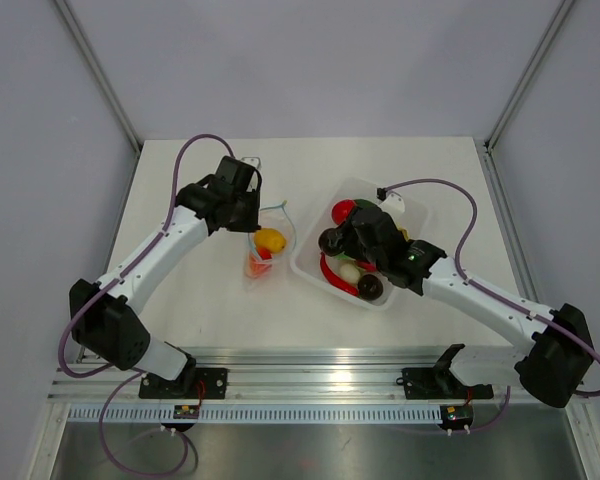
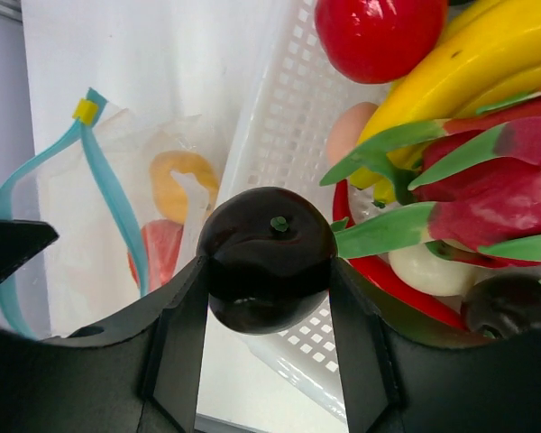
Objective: Place the food in the zip-top bag and seal the zipper
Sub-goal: Pick up the fake fruit from the bin, then place the fake fruit in the zipper food storage bag.
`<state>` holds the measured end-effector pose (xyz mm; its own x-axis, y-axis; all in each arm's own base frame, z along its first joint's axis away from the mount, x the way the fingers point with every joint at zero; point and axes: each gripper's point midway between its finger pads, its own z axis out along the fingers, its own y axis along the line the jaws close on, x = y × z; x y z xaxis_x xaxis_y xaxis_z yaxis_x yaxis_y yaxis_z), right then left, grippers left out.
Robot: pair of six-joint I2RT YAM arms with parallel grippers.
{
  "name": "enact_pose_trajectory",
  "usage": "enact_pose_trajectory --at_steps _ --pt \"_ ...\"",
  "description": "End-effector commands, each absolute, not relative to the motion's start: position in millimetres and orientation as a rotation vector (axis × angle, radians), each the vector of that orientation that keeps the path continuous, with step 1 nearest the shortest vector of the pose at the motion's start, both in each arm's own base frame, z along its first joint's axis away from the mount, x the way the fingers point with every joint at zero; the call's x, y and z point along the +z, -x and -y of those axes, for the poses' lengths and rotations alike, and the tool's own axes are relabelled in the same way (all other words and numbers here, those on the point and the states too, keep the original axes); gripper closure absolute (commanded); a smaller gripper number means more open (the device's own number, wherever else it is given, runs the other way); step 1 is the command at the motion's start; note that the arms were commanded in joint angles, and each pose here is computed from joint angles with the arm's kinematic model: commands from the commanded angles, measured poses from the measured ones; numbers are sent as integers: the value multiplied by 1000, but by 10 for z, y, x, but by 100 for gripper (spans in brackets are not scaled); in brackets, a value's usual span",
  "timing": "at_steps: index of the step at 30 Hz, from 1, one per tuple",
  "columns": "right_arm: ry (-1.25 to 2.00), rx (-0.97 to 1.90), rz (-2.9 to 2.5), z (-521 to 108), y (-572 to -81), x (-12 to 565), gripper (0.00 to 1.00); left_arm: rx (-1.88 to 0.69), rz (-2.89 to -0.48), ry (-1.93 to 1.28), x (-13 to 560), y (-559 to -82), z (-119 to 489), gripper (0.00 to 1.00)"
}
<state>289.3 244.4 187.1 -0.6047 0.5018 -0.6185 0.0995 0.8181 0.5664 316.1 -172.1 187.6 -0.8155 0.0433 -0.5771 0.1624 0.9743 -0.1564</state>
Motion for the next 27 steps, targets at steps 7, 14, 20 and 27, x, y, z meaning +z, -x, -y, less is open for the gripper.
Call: enact_pose_trajectory --at_steps 7,14,20,27 --pt "-277 821 -2022 -2971 -2989 2752 64 -347 -2432 -192 2081 -3296 1885 100" --pt "-160 881 -2059 -3511 -2992 2740 64 -350 -2426 -196 2113 -3278 1877 100" --pt "-92 867 -2164 -3775 -3001 2434 35 -353 -2418 -198 2146 -3261 1863 100" --pt "-94 768 -2134 -3576 -3036 2538 16 -359 -2418 -198 2139 -3243 1863 100"
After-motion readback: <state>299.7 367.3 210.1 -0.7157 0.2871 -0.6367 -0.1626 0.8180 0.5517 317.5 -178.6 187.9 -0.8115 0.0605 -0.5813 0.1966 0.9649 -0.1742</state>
